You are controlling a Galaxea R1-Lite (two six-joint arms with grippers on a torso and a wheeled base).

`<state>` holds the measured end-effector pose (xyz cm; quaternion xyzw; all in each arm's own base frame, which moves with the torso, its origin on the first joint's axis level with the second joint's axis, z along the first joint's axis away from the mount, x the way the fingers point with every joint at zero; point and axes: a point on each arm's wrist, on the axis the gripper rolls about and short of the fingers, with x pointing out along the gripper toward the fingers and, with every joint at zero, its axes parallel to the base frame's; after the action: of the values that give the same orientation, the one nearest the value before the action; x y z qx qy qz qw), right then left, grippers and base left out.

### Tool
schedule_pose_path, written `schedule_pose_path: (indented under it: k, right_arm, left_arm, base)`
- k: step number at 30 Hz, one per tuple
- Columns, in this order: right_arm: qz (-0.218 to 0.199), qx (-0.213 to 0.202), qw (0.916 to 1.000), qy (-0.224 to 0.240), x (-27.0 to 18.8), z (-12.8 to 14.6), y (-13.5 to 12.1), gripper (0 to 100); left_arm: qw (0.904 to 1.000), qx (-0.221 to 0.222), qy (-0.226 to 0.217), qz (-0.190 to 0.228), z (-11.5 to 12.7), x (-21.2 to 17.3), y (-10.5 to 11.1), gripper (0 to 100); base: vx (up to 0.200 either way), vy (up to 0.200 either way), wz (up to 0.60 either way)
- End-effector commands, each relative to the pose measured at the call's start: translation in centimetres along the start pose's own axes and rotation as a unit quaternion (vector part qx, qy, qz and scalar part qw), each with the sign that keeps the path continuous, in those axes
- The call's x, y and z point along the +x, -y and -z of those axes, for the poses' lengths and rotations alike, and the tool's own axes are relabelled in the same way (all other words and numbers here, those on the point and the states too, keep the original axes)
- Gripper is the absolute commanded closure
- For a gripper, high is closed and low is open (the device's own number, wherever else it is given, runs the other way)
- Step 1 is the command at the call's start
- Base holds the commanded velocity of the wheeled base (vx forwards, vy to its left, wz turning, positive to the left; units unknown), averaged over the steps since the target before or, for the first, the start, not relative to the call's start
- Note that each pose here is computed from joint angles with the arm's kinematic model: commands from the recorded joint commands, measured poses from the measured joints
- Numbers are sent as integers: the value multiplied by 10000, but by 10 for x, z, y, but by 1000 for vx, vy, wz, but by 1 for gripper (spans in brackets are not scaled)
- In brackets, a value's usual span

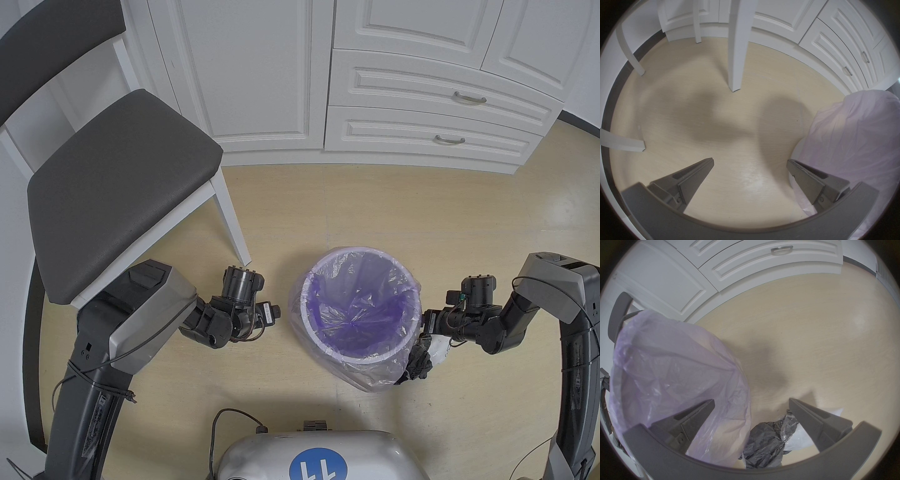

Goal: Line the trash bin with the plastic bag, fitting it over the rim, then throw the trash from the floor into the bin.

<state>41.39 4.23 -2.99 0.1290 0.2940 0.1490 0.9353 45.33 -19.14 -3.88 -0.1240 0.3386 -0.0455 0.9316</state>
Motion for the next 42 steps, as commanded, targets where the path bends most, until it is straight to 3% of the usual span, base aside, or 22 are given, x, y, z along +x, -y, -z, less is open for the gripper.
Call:
schedule_pose_path:
  k: [1,5,8,11,17,22,28,30,32,34,38,42]
  right_arm:
    - [66,-122,9998,143,-23,-13,-1,0]
    - [189,-328,9990,241,-39,-17,5,0]
    - [292,-630,9944,802,-65,-29,10,0]
    - [310,-672,9928,947,-77,-33,6,0]
    - [368,-722,9914,1025,-109,-37,-3,0]
    - [538,-900,9878,1148,-125,-43,1,0]
    - [668,-1005,9828,1400,-150,-53,-4,0]
    - [681,-1212,9795,1458,-162,-54,-9,0]
    - [681,-1212,9795,1458,-162,-54,-9,0]
    - [702,-1515,9726,1618,-186,-54,-20,0]
    - [650,-1585,9712,1656,-203,-51,-31,0]
    - [875,-1509,9785,1099,-219,-38,-40,0]
  left_arm:
    - [9999,22,131,22,-12,-25,5,0]
    - [9995,48,266,157,-19,-48,13,0]
    - [9988,94,372,311,-24,-78,22,0]
    - [9989,159,316,324,-22,-95,26,0]
    - [9983,392,421,-59,-18,-128,20,0]
    - [9982,409,419,-122,-16,-148,15,0]
    - [9977,478,488,40,-15,-195,16,0]
    - [9970,555,503,194,-11,-222,19,0]
    - [9970,555,503,194,-11,-222,19,0]
    - [9958,649,522,385,-3,-252,19,0]
    - [9953,659,544,455,1,-266,16,0]
    - [9944,578,702,545,-2,-281,12,0]
  base:
    - [0,0,0]
    - [0,0,0]
    - [0,0,0]
    - [0,0,0]
    - [0,0,0]
    - [0,0,0]
    - [0,0,0]
    - [0,0,0]
    - [0,0,0]
    - [0,0,0]
    - [0,0,0]
    - [0,0,0]
